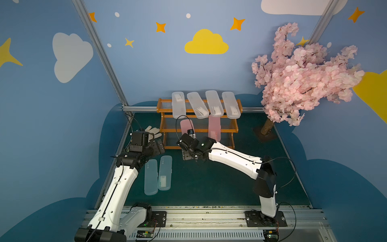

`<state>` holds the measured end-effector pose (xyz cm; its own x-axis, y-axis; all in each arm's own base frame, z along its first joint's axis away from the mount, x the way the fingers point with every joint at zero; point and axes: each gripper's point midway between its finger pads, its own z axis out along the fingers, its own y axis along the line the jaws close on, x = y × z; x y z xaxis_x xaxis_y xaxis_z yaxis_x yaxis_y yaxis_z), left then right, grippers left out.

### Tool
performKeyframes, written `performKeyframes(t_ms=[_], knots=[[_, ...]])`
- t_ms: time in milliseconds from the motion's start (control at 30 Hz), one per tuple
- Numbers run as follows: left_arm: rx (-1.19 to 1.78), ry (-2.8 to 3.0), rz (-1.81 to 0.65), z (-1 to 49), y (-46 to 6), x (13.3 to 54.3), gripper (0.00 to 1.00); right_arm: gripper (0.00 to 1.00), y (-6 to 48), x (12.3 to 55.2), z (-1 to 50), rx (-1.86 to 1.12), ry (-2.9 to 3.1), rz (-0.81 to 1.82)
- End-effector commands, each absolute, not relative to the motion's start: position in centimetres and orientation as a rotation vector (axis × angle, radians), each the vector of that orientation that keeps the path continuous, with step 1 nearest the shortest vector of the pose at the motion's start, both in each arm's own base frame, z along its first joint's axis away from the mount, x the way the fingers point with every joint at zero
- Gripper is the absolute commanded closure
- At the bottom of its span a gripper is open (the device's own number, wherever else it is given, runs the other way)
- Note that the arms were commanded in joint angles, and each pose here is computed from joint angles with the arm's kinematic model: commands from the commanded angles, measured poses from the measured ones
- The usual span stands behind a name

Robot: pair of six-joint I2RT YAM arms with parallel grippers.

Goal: Place the pencil cases on the shelf according to color
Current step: Place the pencil case on the shelf.

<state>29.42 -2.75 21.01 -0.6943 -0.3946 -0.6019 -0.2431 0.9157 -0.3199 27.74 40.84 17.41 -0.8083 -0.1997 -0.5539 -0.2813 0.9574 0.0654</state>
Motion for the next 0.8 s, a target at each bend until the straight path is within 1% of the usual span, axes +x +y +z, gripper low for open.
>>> performKeyframes(t_ms=[0, 267, 433, 667, 767], knots=[[-0.418, 2.342, -0.317, 20.9, -3.0, 29.2, 0.0, 0.41, 41.8, 29.0, 18.7, -0.295, 2.521, 0.226], [-0.416, 2.358, -0.382, 20.3, -3.6, 28.7, 0.0, 0.42, 42.9, 32.3, 18.0, -0.211, 2.516, 0.198], [-0.421, 2.344, -0.369, 20.6, -3.3, 28.6, 0.0, 0.42, 44.0, 33.7, 17.7, -0.187, 2.516, 0.238], [-0.408, 2.341, -0.413, 20.6, -3.8, 28.5, 0.0, 0.41, 45.0, 35.1, 18.0, -0.15, 2.503, 0.288], [-0.403, 2.342, -0.423, 20.6, -3.9, 28.5, 0.0, 0.38, 45.1, 35.7, 18.4, -0.134, 2.495, 0.308]])
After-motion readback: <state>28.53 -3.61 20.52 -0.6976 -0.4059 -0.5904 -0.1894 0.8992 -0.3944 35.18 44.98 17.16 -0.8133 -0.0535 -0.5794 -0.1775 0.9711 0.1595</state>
